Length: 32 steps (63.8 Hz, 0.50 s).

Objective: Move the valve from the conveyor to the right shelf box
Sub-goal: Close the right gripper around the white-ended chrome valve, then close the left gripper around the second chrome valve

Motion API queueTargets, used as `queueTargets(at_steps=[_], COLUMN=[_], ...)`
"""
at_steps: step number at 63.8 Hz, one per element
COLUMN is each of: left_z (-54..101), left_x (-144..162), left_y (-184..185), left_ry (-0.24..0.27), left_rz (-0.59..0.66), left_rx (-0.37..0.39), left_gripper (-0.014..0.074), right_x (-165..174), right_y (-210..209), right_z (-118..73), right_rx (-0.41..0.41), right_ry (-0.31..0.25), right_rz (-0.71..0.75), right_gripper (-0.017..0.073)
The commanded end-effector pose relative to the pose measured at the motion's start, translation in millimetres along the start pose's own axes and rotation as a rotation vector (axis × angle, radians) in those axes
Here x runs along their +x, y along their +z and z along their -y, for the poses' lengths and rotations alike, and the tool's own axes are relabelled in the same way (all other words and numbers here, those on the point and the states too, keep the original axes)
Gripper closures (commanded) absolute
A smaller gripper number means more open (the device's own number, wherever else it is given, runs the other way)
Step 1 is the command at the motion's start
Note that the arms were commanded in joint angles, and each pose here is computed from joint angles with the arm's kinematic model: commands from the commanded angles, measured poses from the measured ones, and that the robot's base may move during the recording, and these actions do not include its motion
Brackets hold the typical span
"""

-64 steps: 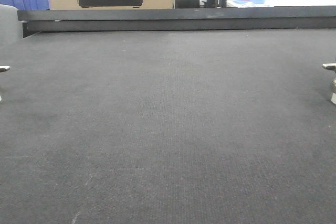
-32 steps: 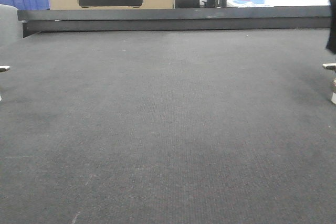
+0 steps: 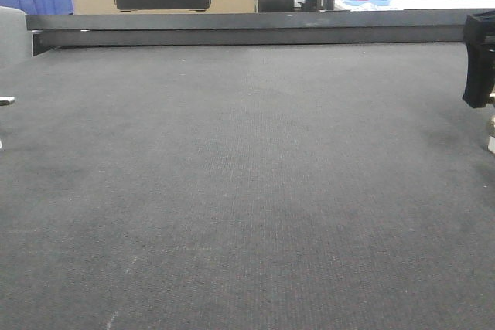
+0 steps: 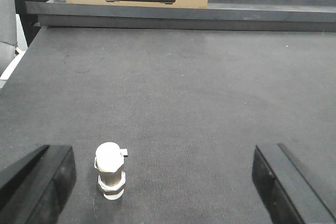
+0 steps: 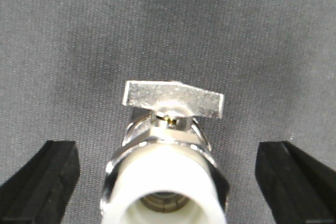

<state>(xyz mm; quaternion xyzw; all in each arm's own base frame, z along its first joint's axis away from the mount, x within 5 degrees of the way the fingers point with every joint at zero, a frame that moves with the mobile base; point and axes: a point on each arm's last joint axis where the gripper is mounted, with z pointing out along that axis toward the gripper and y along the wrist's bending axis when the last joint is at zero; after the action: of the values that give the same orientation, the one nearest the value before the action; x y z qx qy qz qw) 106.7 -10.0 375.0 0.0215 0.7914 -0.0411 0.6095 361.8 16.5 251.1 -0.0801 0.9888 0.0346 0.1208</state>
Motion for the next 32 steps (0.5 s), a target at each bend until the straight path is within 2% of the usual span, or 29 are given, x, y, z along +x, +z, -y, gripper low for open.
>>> queueTargets(at_steps=[1,6,18,32], left_z=[0.6,0.5,0.5,-2.7], left_x=[-2,0,1,-25], left_y=[-1,-1,-2,7], left_ry=[0.003,0.003,0.003,0.044], left_rz=[0.003,-0.018,-0.091,-0.296], left_rx=[0.005,0.004,0.002,-0.046], left_gripper=[0.0012,0.0012,0.0012,0.0012], right_x=[-2,-1,4,9], right_y=[-1,-1,-6,-39], right_z=[1.2,1.4,2.6,-0.9], right_rx=[0.008,0.009,0.028,0.040], right_ry=[-0.014,-0.017,-0.031,-0.037], right_rz=[0.011,-0.005,-0.037,0.052], right_gripper=[0.0061,0.0186,0.0718,0.0713])
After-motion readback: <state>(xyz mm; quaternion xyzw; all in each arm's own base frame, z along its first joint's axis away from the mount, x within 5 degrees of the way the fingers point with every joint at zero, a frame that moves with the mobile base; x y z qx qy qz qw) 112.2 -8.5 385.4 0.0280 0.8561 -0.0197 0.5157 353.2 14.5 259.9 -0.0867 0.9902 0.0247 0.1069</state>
